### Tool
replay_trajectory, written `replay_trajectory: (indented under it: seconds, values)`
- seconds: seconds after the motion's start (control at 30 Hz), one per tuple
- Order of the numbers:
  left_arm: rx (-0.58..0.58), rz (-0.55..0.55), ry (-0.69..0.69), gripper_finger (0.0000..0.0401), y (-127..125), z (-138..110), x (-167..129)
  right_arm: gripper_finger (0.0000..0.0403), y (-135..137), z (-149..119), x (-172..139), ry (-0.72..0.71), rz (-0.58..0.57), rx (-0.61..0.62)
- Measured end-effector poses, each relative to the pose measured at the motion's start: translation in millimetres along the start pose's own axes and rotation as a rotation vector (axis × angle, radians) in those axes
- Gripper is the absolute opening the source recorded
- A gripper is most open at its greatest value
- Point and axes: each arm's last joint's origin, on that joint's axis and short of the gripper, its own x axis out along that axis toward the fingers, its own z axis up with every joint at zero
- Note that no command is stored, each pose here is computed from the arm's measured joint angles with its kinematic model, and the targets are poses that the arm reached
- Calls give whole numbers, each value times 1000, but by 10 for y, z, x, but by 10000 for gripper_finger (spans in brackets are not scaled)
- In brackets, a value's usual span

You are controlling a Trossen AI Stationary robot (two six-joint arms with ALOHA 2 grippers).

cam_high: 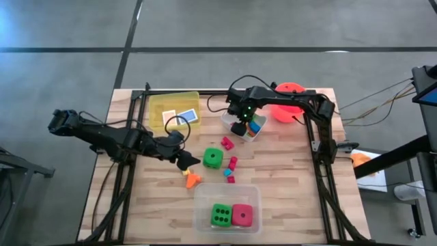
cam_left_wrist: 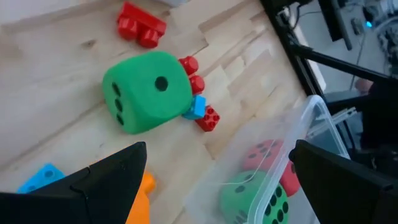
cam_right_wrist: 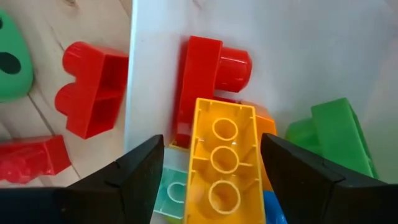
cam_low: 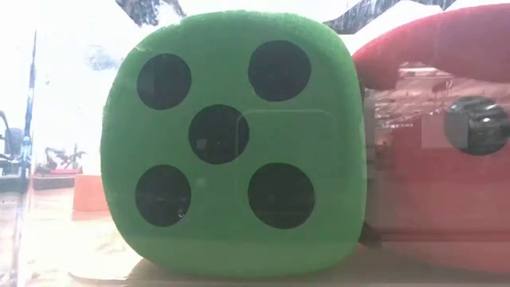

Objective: Pick & Place Toys
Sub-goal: Put the blue game piece into the white bin

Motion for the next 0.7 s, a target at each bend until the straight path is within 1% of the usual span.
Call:
replay_trajectory:
  seconds: [0.17, 0.27, 0.3, 0.47, 0.63, 0.7]
  values:
    - [90, -46, -24, 392, -43, 29, -15, 264, 42, -11, -69, -18, 3, -12]
    - [110, -86, -44, 392, -82, 47, -23, 264, 79, -29, -193, -50, 6, -22]
    - [102, -99, -51, 392, -95, 53, -25, 264, 91, -37, -242, -63, 7, -25]
    - [-55, -121, -47, 393, -110, 60, -27, 264, 184, -106, -525, -133, 18, -39]
    - [-97, -124, -11, 393, -77, 109, -5, 264, 314, -228, -790, -185, 28, -24]
    - [-132, -115, 33, 393, -37, 147, 6, 264, 392, -294, -896, -214, 19, -19]
